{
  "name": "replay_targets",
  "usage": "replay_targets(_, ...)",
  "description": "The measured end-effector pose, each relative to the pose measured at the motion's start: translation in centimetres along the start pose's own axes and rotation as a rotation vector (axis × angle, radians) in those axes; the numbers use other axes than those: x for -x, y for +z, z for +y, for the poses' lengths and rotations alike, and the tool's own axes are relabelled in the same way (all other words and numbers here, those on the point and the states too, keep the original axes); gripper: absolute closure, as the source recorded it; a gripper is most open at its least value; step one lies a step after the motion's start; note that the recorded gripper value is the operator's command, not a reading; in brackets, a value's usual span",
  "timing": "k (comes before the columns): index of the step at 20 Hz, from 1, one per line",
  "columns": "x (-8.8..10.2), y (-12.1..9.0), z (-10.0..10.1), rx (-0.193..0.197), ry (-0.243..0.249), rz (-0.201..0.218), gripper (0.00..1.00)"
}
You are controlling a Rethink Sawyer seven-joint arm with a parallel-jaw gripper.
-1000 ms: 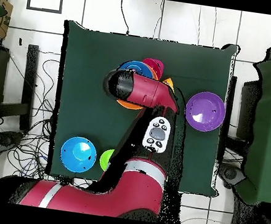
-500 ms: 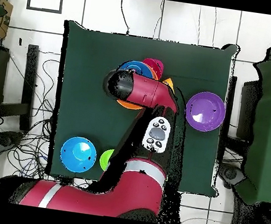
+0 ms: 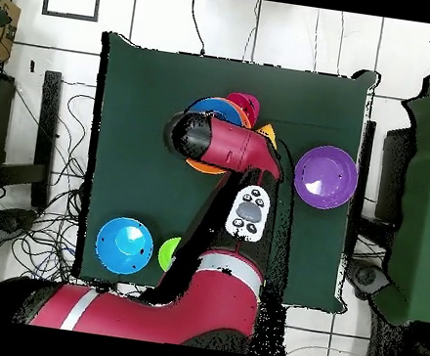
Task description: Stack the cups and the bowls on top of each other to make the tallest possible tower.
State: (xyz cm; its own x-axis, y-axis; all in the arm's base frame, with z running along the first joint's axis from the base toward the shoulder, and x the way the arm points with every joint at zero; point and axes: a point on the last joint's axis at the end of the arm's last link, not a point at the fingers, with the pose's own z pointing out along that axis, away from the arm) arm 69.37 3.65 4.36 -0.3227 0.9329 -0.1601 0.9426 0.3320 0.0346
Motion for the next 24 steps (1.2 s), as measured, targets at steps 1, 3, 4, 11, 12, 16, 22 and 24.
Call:
replay_targets(1,0.0,0.0,0.0,-0.001,0.000,0.000,0.00)
replay_targets(3,0.0,0.0,-0.1,-0.002,0.000,0.000,0.00)
replay_targets(4,0.0,0.1,-0.1,-0.003,0.001,0.000,0.00)
replay_targets(11,0.0,0.3,-0.8,-0.017,0.003,0.001,0.00)
replay_targets(12,0.0,0.3,-1.0,-0.019,0.004,0.002,0.00)
replay_targets(16,-0.2,0.1,-1.7,-0.030,0.006,0.005,0.00)
replay_targets(22,-0.4,-0.8,-2.8,-0.042,0.013,0.008,0.00)
replay_targets(24,-0.2,-1.5,-2.8,-0.036,0.015,0.005,0.00)
